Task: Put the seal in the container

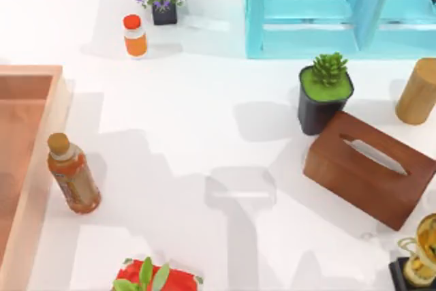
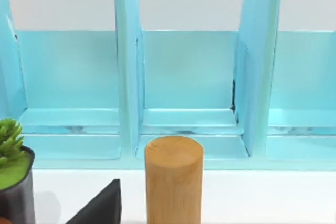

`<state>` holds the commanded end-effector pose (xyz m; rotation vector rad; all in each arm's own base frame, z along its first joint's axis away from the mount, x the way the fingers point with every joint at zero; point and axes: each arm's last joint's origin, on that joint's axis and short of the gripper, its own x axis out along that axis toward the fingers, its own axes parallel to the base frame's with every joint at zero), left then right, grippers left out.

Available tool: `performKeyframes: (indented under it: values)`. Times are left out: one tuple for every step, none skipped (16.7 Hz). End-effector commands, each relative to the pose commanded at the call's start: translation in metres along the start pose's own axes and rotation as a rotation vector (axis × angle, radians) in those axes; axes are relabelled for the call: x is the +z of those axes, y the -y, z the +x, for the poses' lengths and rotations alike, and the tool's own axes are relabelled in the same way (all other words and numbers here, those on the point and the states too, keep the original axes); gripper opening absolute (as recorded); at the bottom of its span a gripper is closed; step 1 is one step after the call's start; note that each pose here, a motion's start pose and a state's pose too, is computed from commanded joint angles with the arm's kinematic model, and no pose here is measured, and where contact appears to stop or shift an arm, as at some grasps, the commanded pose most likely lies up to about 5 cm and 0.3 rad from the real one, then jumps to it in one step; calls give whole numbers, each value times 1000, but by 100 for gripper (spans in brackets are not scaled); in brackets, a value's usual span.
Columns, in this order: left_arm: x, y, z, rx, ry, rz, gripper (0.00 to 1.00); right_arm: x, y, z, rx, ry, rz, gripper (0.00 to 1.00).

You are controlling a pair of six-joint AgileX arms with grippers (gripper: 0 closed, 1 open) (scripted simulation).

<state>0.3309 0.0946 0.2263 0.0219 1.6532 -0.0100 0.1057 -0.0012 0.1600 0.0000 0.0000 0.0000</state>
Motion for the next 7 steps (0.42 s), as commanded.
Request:
performKeyframes:
  values:
    - [0,0,0,0,0,0,98,0,0,0,0,0,0,100]
    - [0,0,0,0,0,0,100,0,0,0,0,0,0,100]
    - [0,0,0,0,0,0,100,0,0,0,0,0,0,100]
    - [0,0,0,0,0,0,100,0,0,0,0,0,0,100]
    - [0,0,0,0,0,0,100,0,0,0,0,0,0,100]
    - [0,0,0,0,0,0,100,0,0,0,0,0,0,100]
    - [0,0,0,0,0,0,100,0,0,0,0,0,0,100]
